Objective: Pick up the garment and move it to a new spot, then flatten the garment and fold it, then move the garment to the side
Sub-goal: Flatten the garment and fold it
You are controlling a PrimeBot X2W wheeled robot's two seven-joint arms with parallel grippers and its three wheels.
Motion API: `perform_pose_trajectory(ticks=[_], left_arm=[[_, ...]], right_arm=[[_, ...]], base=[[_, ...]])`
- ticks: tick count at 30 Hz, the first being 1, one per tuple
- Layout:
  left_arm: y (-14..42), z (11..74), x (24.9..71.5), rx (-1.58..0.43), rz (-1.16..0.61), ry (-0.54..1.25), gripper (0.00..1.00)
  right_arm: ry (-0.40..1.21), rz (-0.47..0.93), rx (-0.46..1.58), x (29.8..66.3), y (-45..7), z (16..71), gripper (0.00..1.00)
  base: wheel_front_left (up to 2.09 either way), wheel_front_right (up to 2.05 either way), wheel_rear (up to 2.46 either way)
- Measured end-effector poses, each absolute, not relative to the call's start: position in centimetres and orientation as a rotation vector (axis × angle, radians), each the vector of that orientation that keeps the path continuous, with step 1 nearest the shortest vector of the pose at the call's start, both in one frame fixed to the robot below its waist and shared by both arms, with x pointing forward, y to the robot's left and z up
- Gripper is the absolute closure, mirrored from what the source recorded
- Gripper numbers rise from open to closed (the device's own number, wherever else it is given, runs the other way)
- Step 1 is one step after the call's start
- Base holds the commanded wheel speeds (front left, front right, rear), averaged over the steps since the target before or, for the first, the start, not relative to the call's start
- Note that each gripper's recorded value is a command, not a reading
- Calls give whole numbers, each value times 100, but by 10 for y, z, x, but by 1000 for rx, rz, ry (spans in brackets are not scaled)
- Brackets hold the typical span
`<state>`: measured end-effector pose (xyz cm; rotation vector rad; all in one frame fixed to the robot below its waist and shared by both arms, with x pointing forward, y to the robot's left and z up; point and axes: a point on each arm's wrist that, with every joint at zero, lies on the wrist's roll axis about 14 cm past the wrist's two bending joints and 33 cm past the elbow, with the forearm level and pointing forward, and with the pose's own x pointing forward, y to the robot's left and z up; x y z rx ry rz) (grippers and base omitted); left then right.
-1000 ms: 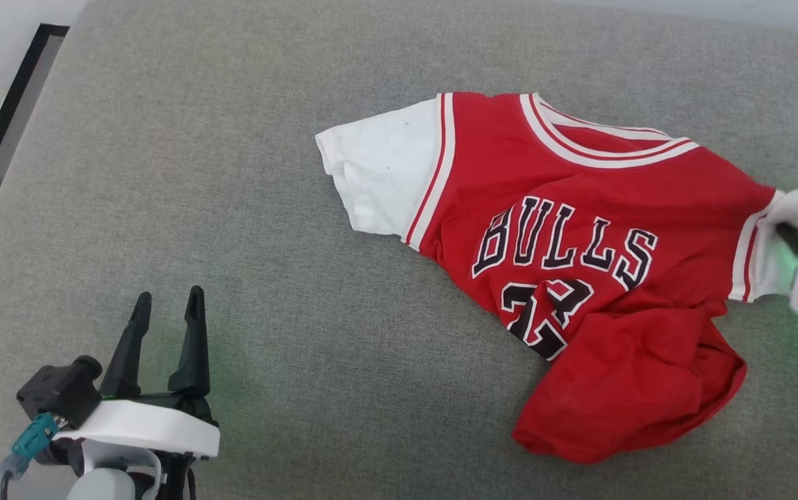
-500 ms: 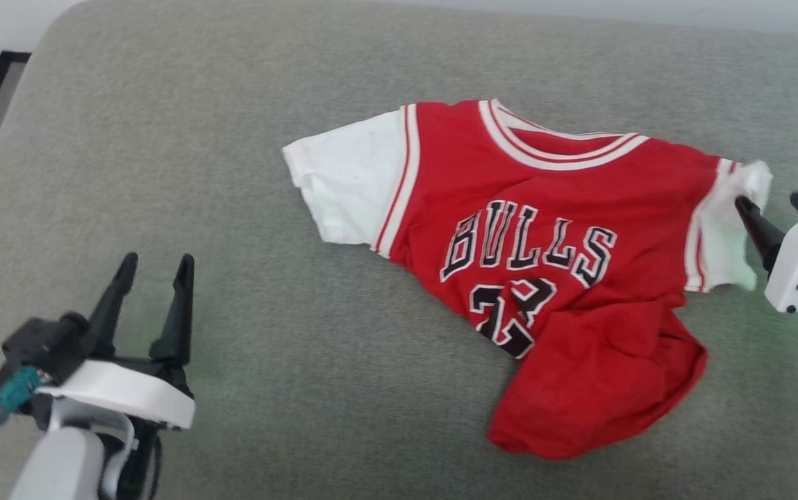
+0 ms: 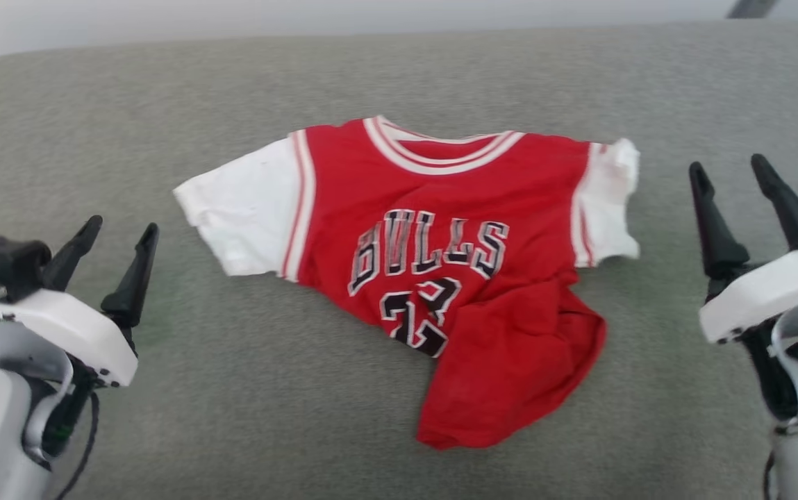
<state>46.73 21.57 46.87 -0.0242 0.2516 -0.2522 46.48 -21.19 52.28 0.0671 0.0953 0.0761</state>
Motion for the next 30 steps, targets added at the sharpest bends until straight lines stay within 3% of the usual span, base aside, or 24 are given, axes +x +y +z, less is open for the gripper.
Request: perform_pose_trajectory(ticks=[7,17,30], left_arm=[[193,463,499,-11,-352,418,0],[177,444,530,15,-385,699,0],[195,375,531,63,-234,1104,0]], right_arm=[[-11,-14,71,435,-224,529,0],[-35,-79,81,412,-237,524,0],[62,-85,100,412,-236,498,0]], base=[[0,0,0],[0,0,0],[0,0,0]])
